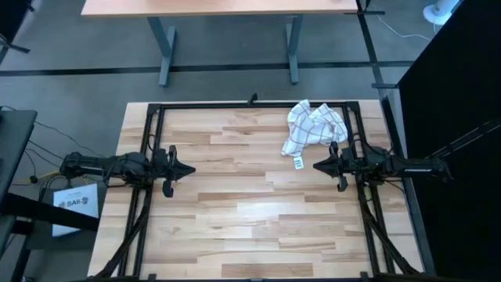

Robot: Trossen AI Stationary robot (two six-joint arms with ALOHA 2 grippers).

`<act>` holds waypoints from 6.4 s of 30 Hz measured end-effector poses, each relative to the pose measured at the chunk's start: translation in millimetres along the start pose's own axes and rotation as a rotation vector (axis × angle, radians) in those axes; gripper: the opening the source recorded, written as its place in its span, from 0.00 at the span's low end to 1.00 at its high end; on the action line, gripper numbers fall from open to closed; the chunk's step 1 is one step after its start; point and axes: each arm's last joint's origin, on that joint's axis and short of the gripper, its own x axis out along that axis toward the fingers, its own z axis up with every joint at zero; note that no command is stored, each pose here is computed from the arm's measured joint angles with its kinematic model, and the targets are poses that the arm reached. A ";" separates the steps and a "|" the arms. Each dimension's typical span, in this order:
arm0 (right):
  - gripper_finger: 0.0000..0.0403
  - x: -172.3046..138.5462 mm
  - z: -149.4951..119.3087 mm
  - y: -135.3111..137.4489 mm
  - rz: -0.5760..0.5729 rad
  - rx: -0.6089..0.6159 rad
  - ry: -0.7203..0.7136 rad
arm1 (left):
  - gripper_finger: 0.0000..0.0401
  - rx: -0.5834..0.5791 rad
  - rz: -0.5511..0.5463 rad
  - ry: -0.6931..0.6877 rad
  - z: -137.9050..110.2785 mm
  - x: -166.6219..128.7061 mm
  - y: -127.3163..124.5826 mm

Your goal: Roll towel

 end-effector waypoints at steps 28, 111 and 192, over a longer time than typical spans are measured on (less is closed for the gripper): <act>0.02 0.0 0.0 0.0 0.000 0.000 0.000 | 0.00 0.000 0.000 0.000 0.1 0.0 0.0; 0.02 79.8 197.3 -123.8 -0.966 -0.221 0.297 | 0.00 -0.298 0.422 -0.248 12.8 -3.6 11.3; 0.26 88.3 79.5 -357.8 -0.777 0.518 1.108 | 0.00 -0.406 0.422 -0.218 7.3 -3.2 12.1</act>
